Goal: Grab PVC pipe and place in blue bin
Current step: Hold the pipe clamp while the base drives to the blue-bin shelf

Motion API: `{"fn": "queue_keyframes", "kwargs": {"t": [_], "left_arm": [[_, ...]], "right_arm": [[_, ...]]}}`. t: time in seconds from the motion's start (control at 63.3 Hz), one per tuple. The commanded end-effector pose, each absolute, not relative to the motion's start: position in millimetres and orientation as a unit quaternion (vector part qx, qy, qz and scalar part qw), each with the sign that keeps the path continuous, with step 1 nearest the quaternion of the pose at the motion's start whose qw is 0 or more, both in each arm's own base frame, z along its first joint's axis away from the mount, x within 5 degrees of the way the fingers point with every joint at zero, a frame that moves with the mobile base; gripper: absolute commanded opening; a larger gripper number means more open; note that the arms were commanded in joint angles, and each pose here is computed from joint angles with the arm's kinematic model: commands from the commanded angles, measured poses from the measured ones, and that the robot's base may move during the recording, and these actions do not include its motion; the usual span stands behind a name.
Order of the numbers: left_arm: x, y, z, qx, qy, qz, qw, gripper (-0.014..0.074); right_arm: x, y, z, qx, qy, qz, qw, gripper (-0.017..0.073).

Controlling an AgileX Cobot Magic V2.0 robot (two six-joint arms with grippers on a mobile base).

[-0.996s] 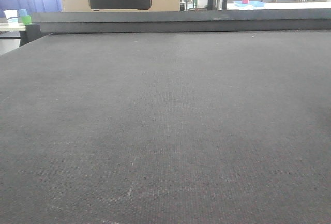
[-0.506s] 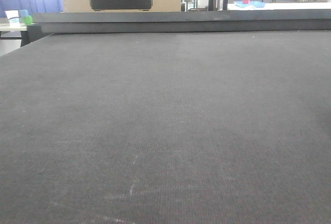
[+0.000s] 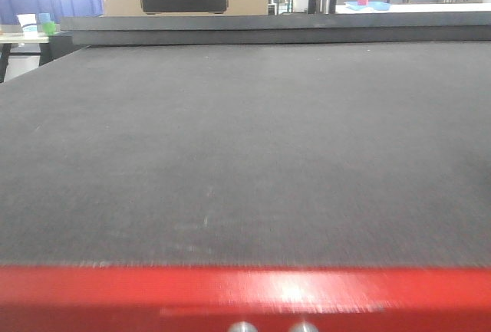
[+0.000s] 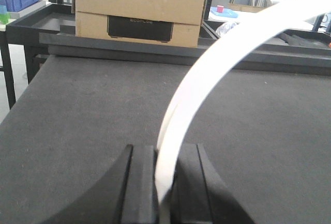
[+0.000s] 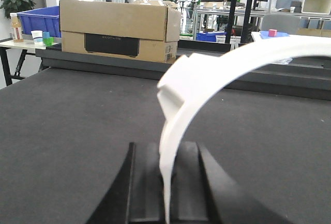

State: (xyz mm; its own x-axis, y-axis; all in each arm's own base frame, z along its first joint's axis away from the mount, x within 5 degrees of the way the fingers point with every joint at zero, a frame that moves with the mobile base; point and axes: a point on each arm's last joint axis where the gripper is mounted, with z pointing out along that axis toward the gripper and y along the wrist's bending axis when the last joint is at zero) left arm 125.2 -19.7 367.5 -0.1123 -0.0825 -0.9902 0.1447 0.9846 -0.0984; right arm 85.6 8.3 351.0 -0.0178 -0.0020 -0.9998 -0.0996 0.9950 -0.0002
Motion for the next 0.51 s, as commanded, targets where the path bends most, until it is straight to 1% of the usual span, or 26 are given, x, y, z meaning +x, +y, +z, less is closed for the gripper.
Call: {"fn": "queue_keyframes", "kwargs": {"t": [0.0, 0.49], "left_arm": [[123.2, -20.0, 372.3, 0.022, 0.727, -0.089, 0.680, -0.0111], [121.8, -19.7, 373.0, 0.022, 0.725, -0.089, 0.682, -0.0111]], "right_arm": [[84.3, 8.4, 354.4, -0.041, 0.699, 0.032, 0.713, -0.0169], [84.3, 8.4, 354.4, -0.041, 0.699, 0.032, 0.713, -0.0169]]}}
